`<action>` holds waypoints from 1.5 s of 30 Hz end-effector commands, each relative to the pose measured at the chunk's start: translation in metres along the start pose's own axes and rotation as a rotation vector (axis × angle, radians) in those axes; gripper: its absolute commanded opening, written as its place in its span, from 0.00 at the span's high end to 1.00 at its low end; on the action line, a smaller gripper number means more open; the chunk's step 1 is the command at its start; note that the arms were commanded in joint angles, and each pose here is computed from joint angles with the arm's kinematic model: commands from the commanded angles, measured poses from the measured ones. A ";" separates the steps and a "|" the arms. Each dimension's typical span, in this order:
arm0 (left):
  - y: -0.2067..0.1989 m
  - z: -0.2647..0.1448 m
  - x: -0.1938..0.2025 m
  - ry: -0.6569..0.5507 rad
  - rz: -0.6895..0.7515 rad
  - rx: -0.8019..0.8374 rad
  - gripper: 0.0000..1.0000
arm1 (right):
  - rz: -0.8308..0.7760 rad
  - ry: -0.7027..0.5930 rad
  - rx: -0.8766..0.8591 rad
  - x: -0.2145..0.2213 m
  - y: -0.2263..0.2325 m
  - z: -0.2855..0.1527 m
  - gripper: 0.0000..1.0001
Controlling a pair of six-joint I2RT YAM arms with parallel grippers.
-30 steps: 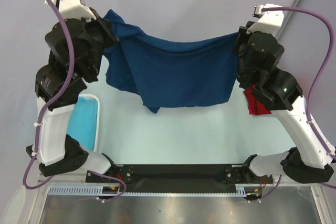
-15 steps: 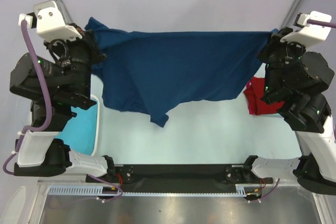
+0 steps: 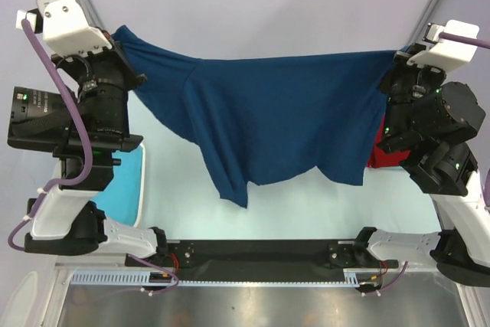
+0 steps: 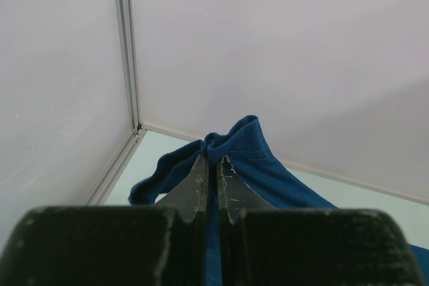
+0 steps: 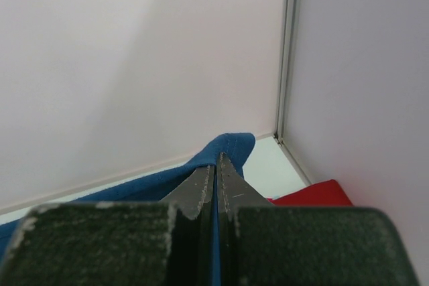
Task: Fold and stack the t-shirts
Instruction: Flatten out the tshirt
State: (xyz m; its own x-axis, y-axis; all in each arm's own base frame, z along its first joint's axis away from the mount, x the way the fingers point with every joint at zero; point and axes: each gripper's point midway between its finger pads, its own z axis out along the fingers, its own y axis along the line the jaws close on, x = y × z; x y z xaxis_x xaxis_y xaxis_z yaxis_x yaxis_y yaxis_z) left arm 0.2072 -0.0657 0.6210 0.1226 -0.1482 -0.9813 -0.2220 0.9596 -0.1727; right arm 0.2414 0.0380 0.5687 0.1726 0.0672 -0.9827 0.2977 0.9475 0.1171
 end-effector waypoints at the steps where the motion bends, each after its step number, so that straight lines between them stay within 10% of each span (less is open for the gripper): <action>1: 0.019 0.000 -0.016 -0.014 -0.037 -0.011 1.00 | 0.027 -0.022 0.062 -0.011 -0.018 -0.001 1.00; 21: -0.018 0.032 -0.010 -0.110 0.013 -0.061 1.00 | -0.037 -0.040 0.009 0.020 0.059 0.029 1.00; 45: -0.074 0.176 0.091 0.057 -0.094 0.112 1.00 | 0.111 0.184 0.018 0.108 0.101 0.161 1.00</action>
State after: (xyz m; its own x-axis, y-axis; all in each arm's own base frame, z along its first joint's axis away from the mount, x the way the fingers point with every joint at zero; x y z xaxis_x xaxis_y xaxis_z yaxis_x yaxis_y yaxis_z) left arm 0.3942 -0.0958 0.5429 0.0508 -0.1211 -0.9913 -0.2303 0.9645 -0.1296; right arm 0.4123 0.0936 0.5019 0.0383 0.1251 -0.9914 0.3349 0.9332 0.1307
